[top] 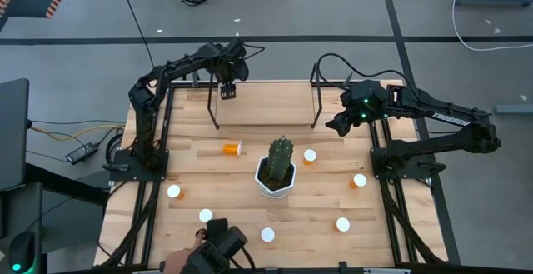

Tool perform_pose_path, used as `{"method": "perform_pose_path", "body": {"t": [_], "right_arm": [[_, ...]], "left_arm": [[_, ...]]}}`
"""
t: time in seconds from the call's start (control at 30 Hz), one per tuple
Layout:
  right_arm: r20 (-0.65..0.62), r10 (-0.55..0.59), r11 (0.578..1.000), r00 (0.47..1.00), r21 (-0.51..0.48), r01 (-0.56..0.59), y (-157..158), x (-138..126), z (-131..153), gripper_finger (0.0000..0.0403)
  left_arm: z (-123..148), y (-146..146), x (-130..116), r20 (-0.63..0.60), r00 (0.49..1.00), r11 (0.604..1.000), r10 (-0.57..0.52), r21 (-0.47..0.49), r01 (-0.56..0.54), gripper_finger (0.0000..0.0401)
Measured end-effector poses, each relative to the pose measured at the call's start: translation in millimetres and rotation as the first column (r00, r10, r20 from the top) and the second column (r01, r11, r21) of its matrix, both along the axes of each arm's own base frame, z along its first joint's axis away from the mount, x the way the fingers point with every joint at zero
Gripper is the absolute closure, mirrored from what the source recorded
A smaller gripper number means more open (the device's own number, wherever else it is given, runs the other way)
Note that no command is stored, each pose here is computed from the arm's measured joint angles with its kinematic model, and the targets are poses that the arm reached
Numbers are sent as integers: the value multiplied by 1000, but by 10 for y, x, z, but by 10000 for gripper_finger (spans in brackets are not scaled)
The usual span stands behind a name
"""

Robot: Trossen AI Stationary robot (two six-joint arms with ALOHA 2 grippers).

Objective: Pick and place medicine bottles onto shelf by color
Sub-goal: Put the orange medicine bottle on the shelf

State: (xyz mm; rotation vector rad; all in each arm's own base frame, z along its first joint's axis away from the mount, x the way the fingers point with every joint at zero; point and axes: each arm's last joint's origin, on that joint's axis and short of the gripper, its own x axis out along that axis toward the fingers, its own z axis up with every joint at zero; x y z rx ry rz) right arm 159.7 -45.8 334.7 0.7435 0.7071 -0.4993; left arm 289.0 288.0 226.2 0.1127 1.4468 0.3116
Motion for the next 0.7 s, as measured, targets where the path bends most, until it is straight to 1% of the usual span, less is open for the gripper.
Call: {"method": "perform_pose_path", "body": {"t": [0.27,0.37,0.7], "right_arm": [[0,0,1000,1000,0,0,0,0,0,120],[0,0,1000,1000,0,0,0,0,0,120],[-1,6,1000,1000,-6,-6,0,1,0,120]], "left_arm": [[-16,-18,8,0,1000,1000,23,-13,-23,154],[-12,-5,11,3,999,999,52,8,-52,150],[-10,-21,16,-11,999,999,47,14,-47,114]]}}
